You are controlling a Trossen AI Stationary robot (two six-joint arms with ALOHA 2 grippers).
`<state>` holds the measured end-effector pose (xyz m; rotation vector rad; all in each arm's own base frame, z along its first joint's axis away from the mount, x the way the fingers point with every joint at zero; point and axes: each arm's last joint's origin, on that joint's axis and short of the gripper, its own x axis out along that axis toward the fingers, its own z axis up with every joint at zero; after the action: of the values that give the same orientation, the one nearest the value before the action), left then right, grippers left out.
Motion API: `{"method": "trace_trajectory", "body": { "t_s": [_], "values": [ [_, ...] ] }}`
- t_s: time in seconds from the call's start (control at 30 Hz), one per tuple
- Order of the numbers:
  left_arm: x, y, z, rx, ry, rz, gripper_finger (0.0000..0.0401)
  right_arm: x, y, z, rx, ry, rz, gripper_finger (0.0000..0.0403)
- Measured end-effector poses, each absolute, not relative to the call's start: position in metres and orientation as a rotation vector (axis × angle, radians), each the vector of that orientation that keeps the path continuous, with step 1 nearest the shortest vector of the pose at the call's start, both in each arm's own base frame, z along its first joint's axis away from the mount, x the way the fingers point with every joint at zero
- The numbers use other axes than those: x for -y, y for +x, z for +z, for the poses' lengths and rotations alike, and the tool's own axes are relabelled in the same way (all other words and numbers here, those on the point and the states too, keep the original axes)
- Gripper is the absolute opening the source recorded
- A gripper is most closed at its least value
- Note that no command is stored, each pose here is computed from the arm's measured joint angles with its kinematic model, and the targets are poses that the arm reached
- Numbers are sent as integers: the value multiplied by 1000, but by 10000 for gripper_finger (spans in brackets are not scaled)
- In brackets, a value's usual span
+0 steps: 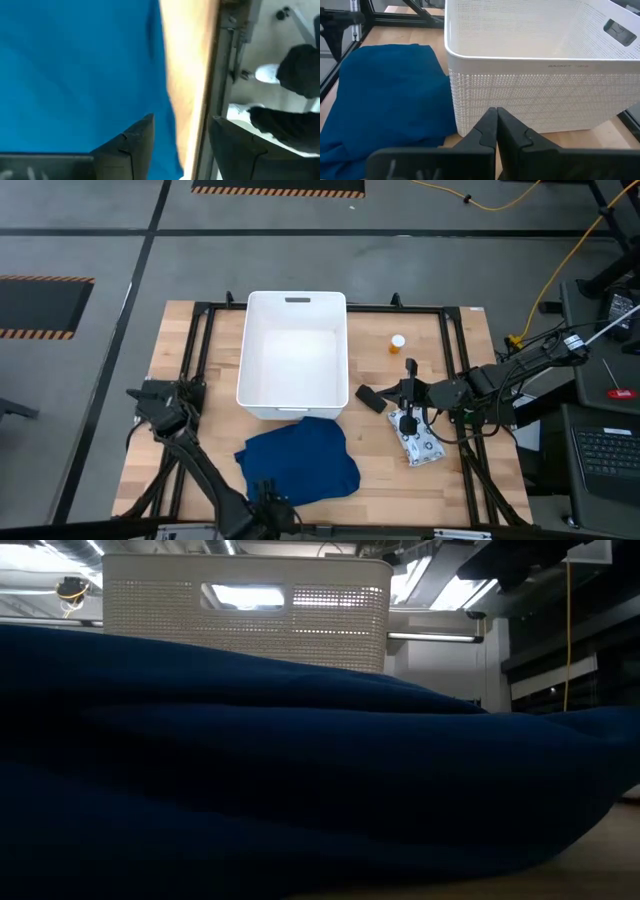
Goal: Pick & place medical supplies in basket/bin
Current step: Put the blue gown into the white bin
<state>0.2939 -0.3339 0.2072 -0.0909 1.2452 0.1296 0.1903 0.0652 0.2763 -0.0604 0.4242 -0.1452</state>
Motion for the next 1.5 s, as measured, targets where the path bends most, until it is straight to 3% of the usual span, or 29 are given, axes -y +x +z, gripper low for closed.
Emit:
{"method": "trace_trajectory", "body": {
  "t_s": [0.67,1.1,1.5],
  "values": [
    [336,296,206,-1191,-105,154,166,-65,190,276,-427,-58,-135,9],
    [334,296,207,-1163,-74,178,234,-66,190,276,-432,-62,-126,9],
    [331,304,186,-1197,233,24,231,-66,190,276,-434,-89,-120,9]
  ]
}}
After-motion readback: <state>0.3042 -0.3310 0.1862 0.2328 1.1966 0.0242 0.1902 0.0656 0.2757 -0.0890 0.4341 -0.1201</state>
